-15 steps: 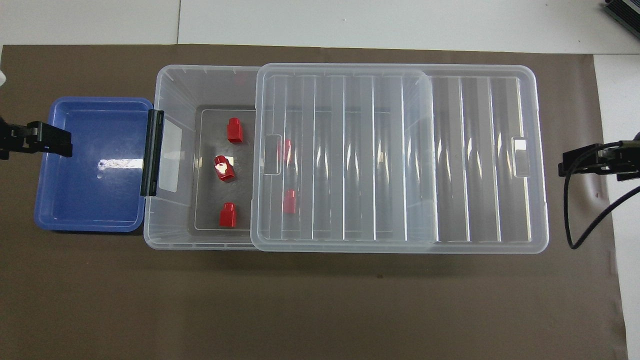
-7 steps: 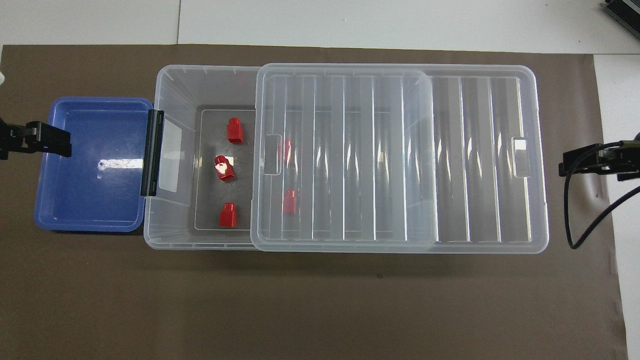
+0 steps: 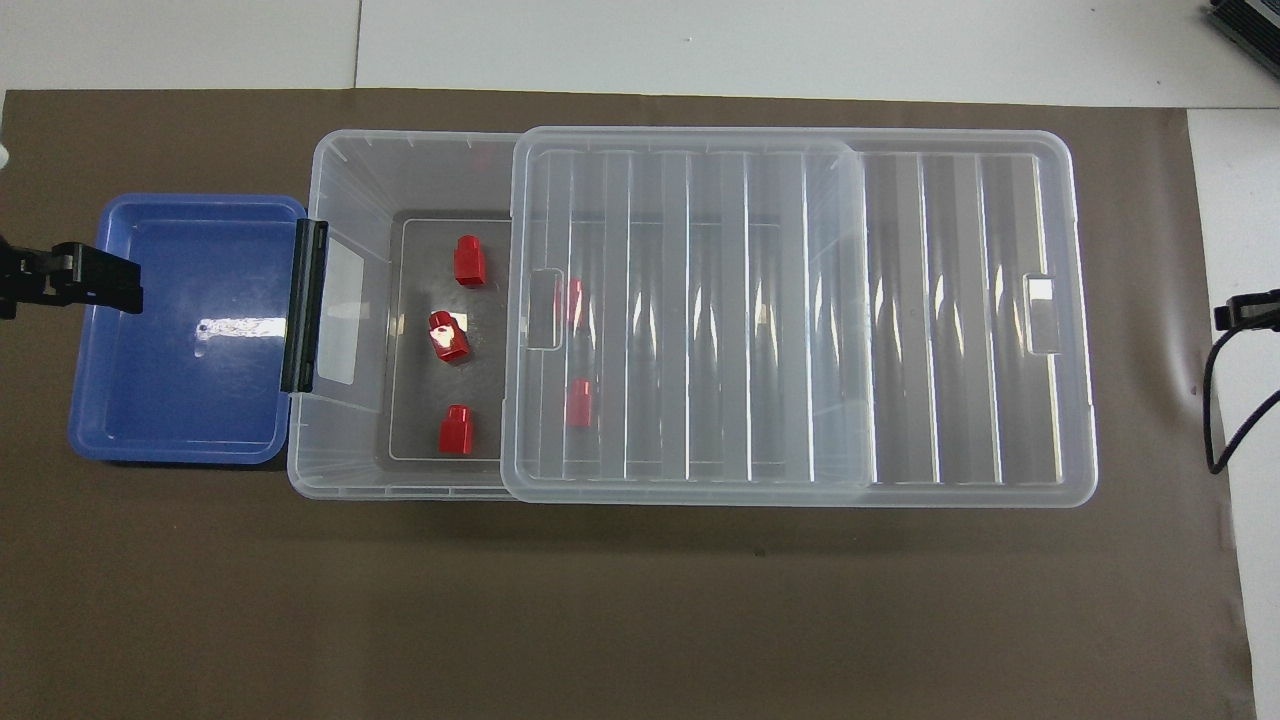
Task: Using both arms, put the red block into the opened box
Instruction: 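Slide the clear lid back over the box with the right gripper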
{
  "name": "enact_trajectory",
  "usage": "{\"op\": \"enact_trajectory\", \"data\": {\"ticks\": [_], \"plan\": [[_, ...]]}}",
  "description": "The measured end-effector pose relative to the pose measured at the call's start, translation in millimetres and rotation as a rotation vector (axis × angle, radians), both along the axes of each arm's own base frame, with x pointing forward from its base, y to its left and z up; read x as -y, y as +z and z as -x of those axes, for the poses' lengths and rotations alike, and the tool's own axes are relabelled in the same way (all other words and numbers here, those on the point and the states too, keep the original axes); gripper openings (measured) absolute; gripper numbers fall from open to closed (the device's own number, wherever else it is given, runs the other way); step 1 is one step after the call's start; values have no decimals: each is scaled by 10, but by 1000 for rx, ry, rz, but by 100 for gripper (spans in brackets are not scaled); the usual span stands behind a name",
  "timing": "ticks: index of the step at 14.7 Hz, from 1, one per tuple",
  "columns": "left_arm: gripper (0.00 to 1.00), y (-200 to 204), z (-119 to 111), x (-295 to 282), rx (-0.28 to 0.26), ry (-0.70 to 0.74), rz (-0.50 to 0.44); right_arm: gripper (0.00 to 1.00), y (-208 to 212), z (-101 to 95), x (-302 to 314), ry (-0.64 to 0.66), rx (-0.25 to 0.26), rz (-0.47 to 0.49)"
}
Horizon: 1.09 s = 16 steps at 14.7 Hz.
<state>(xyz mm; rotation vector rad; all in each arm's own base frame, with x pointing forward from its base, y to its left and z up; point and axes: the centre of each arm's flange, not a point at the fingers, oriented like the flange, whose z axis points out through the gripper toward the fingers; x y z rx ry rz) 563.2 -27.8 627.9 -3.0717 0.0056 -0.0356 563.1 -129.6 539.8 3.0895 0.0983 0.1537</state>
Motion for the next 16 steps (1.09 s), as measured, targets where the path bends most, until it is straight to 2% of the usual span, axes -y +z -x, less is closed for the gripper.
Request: {"op": "enact_trajectory", "data": {"ticks": [1, 3, 6, 16], "plan": [[100, 0, 0, 0, 0, 0, 0, 1, -146, -75, 5, 3, 1, 1], [100, 1, -1, 1, 1, 0, 0, 1, -404, -212, -30, 22, -6, -7], [100, 2, 0, 25, 2, -5, 0, 1, -689, -355, -96, 65, 4, -90], [100, -4, 1, 62, 1, -9, -4, 1, -763, -451, -532, 132, 9, -149]]}}
